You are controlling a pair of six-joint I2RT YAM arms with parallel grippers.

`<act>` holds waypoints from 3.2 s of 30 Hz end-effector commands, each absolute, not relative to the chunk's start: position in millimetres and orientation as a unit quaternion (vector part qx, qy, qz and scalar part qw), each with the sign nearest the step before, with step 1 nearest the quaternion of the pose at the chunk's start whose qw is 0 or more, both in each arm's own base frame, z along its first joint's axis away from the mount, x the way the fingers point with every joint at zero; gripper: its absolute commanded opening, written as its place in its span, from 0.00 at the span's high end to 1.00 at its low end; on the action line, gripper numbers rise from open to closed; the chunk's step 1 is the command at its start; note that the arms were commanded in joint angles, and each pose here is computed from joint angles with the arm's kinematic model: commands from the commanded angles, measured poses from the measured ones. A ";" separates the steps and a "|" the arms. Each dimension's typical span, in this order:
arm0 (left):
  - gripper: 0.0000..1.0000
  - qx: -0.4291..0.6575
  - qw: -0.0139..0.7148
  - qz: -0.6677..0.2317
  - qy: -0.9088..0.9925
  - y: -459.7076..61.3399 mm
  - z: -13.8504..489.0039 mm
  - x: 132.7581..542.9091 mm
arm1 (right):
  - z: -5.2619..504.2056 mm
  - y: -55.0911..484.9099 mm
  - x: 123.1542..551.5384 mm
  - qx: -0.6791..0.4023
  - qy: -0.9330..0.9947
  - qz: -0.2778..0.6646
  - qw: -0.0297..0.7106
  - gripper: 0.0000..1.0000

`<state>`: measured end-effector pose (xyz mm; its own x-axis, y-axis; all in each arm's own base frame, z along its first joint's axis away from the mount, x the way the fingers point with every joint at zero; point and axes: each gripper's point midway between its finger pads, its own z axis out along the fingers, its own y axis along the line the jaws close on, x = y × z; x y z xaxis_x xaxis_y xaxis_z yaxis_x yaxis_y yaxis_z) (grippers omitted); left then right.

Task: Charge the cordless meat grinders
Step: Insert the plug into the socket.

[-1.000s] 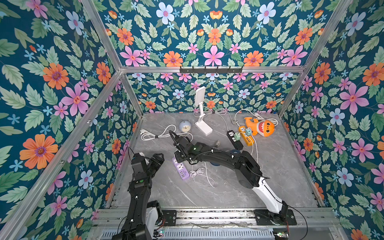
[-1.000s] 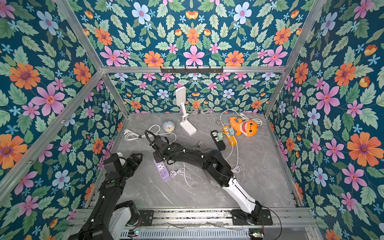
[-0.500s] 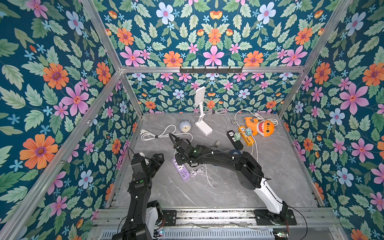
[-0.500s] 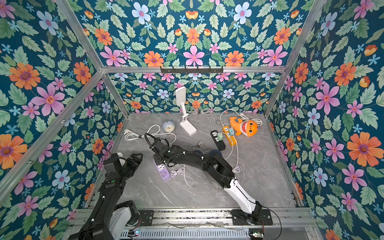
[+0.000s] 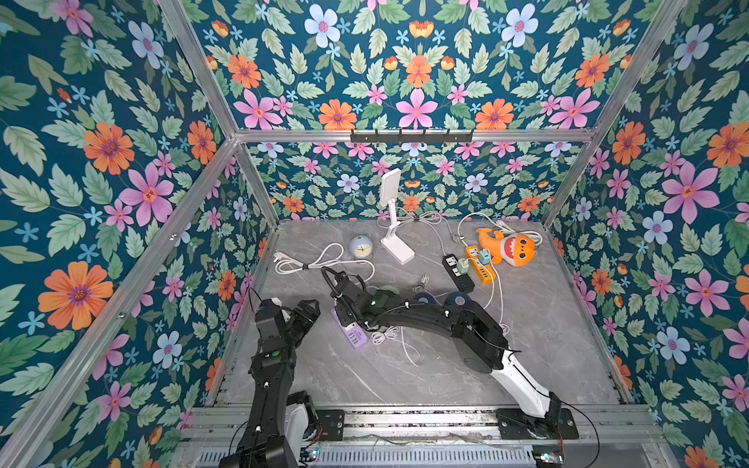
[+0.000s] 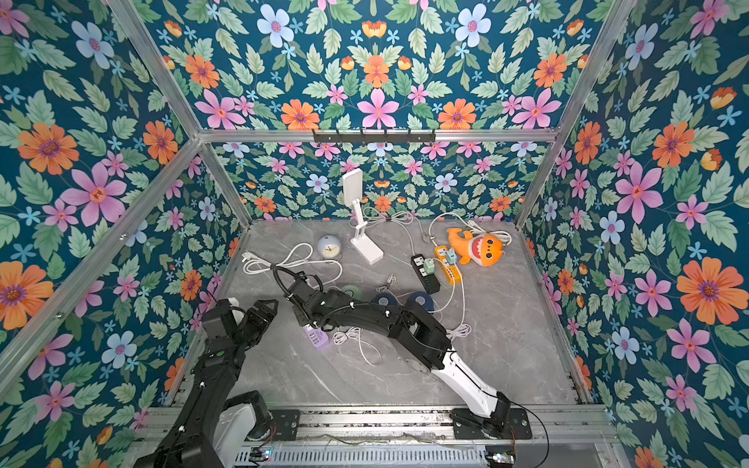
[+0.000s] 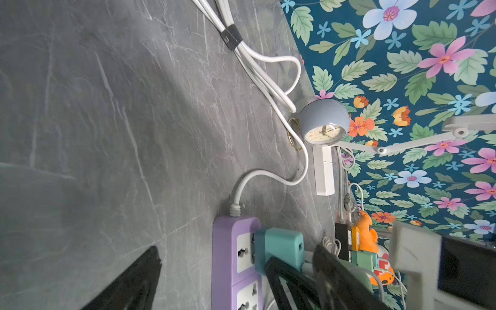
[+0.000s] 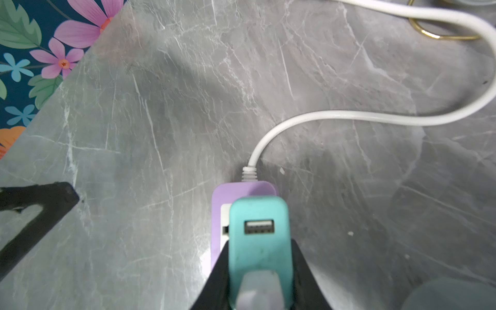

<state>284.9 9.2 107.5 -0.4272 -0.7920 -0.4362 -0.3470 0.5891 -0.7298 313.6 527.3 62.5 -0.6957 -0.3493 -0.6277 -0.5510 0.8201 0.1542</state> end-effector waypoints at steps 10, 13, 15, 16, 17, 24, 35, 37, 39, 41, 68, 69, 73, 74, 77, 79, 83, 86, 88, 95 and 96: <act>0.11 -0.352 0.416 -0.283 0.790 12.3 117.4 290.5 | -21.7 475.3 280.9 -0.281 0.945 0.034 0.164 1.00; 0.11 -0.350 0.415 -0.283 0.790 12.2 118.2 290.6 | -32.1 469.0 275.1 -0.274 0.950 0.030 0.147 1.00; 0.11 -0.350 0.416 -0.282 0.790 12.7 118.1 290.5 | -35.1 463.0 268.7 -0.272 0.951 0.028 0.143 1.00; 0.11 -0.351 0.416 -0.281 0.791 13.4 117.2 290.3 | -33.0 461.1 267.3 -0.271 0.951 0.029 0.146 1.00; 0.11 -0.350 0.416 -0.281 0.791 13.5 117.7 290.8 | -32.7 455.5 264.0 -0.271 0.951 0.026 0.146 1.00; 0.11 -0.352 0.416 -0.287 0.788 13.2 116.5 292.6 | -23.3 416.3 243.3 -0.266 0.954 0.014 0.140 1.00; 0.11 -0.354 0.413 -0.291 0.787 12.3 114.2 291.9 | -11.9 436.5 249.3 -0.275 0.952 0.022 0.130 1.00; 0.11 -0.353 0.413 -0.292 0.787 11.9 115.0 292.1 | -15.9 445.8 254.5 -0.273 0.955 0.022 0.117 1.00; 0.12 -0.352 0.412 -0.291 0.788 11.8 115.0 291.8 | -23.5 452.5 259.5 -0.268 0.958 0.022 0.098 1.00; 0.12 -0.353 0.412 -0.289 0.789 12.3 114.8 291.0 | -29.2 455.4 263.0 -0.266 0.960 0.018 0.090 1.00; 0.72 -0.296 0.300 -0.327 0.846 -6.4 45.4 322.0 | 1.3 440.6 249.4 -0.295 0.953 0.038 0.053 1.00; 0.71 -0.300 0.303 -0.326 0.844 -5.0 45.5 324.1 | 1.3 440.0 249.2 -0.296 0.953 0.037 0.052 1.00; 0.65 -0.298 0.318 -0.327 0.838 -5.7 51.3 341.0 | 2.1 440.9 248.9 -0.296 0.953 0.040 0.052 1.00; 0.64 -0.290 0.316 -0.327 0.842 -9.7 51.4 345.7 | 2.9 441.1 248.8 -0.297 0.953 0.040 0.052 1.00; 0.64 -0.278 0.301 -0.322 0.854 -18.8 43.9 353.1 | 4.2 441.6 249.1 -0.297 0.952 0.040 0.054 1.00; 0.68 -0.267 0.286 -0.317 0.864 -25.9 35.0 353.6 | 4.7 440.9 249.4 -0.297 0.953 0.039 0.053 1.00; 0.73 -0.245 0.256 -0.297 0.887 -37.2 16.3 341.3 | 6.4 441.1 249.6 -0.298 0.952 0.040 0.055 1.00; 0.76 -0.237 0.234 -0.305 0.892 -44.0 4.3 332.7 | 7.8 442.3 251.3 -0.299 0.952 0.043 0.056 1.00; 0.78 -0.226 0.218 -0.307 0.898 -49.6 -3.0 327.0 | 9.7 441.6 252.6 -0.301 0.951 0.043 0.055 1.00; 0.81 -0.202 0.209 -0.301 0.908 -62.6 2.2 318.9 | 15.6 434.8 264.0 -0.288 0.955 0.054 0.039 1.00; 0.82 -0.201 0.207 -0.302 0.909 -63.8 1.9 317.9 | 14.4 434.6 265.5 -0.286 0.956 0.055 0.034 1.00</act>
<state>346.7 -57.8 22.7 -0.7768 -0.5161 -0.3608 -0.1778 0.7294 -0.6605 302.2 497.4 57.9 -0.7808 -0.4772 -0.4033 -0.5826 0.7893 0.1940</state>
